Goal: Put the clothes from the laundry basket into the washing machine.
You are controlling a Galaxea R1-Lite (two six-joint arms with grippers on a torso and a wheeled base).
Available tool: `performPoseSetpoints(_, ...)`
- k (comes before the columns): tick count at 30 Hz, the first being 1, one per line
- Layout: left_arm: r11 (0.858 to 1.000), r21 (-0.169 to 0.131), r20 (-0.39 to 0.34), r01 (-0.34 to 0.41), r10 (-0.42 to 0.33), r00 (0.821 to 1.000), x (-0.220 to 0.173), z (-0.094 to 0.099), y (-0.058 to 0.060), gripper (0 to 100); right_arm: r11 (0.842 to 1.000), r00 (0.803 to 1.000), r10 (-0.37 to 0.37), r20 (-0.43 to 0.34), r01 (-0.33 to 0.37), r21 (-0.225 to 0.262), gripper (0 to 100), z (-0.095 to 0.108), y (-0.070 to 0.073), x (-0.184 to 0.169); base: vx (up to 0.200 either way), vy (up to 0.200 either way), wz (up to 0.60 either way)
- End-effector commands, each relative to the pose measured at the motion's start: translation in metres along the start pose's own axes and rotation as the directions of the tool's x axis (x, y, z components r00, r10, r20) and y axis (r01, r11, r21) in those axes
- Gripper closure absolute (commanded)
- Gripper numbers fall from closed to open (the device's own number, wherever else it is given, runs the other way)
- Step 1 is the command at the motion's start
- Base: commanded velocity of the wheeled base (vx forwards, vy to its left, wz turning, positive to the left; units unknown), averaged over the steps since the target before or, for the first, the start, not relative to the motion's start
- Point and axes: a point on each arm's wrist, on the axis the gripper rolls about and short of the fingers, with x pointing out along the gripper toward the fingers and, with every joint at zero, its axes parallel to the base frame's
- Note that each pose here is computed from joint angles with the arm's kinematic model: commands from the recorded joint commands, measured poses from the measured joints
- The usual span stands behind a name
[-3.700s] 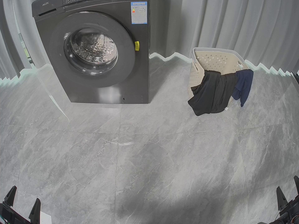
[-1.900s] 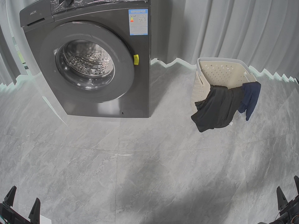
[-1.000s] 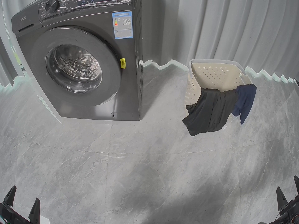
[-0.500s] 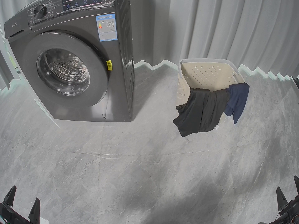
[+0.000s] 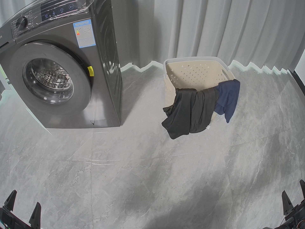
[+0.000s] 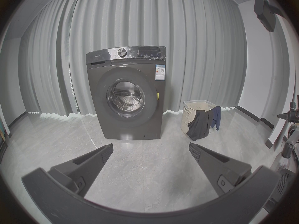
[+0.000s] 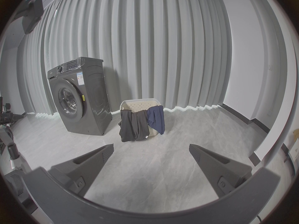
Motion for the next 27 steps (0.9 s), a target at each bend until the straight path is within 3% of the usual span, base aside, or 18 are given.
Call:
performPoseSetpoints(1,1.0,0.0,0.004,-0.001,0.001,1.0,-0.0003,-0.0045,0.0,0,1.0,1.0,0.0,-0.002,0.0,-0.001,0,-0.0047,0.0,0.0002,0.0,-0.2,0.0)
performPoseSetpoints(6,1.0,-0.002,0.004,-0.001,0.001,1.0,-0.0003,-0.0045,0.0,0,1.0,1.0,0.0,-0.002,0.0,-0.001,0,-0.0047,0.0,0.0002,0.0,-0.2,0.0)
performPoseSetpoints(11,1.0,-0.002,0.004,-0.001,0.001,1.0,-0.0003,-0.0045,0.0,0,1.0,1.0,0.0,-0.004,0.0,-0.001,0,-0.0049,0.0,0.0002,0.0,0.0,0.0)
performPoseSetpoints(17,1.0,-0.002,0.004,-0.001,0.001,1.0,-0.0003,-0.0045,0.0,0,1.0,1.0,0.0,-0.002,0.0,0.001,0,-0.0047,0.0,0.0002,0.0,0.0,0.6)
performPoseSetpoints(21,1.0,0.0,0.004,-0.001,0.001,1.0,-0.0003,-0.0045,0.0,0,1.0,1.0,0.0,-0.002,0.0,0.001,0,-0.0047,0.0,0.0002,0.0,0.0,0.0)
performPoseSetpoints(27,1.0,0.0,0.004,-0.001,0.001,1.0,-0.0003,-0.0045,0.0,0,1.0,1.0,0.0,-0.002,0.0,0.001,0,-0.0047,0.0,0.0002,0.0,-0.2,0.0)
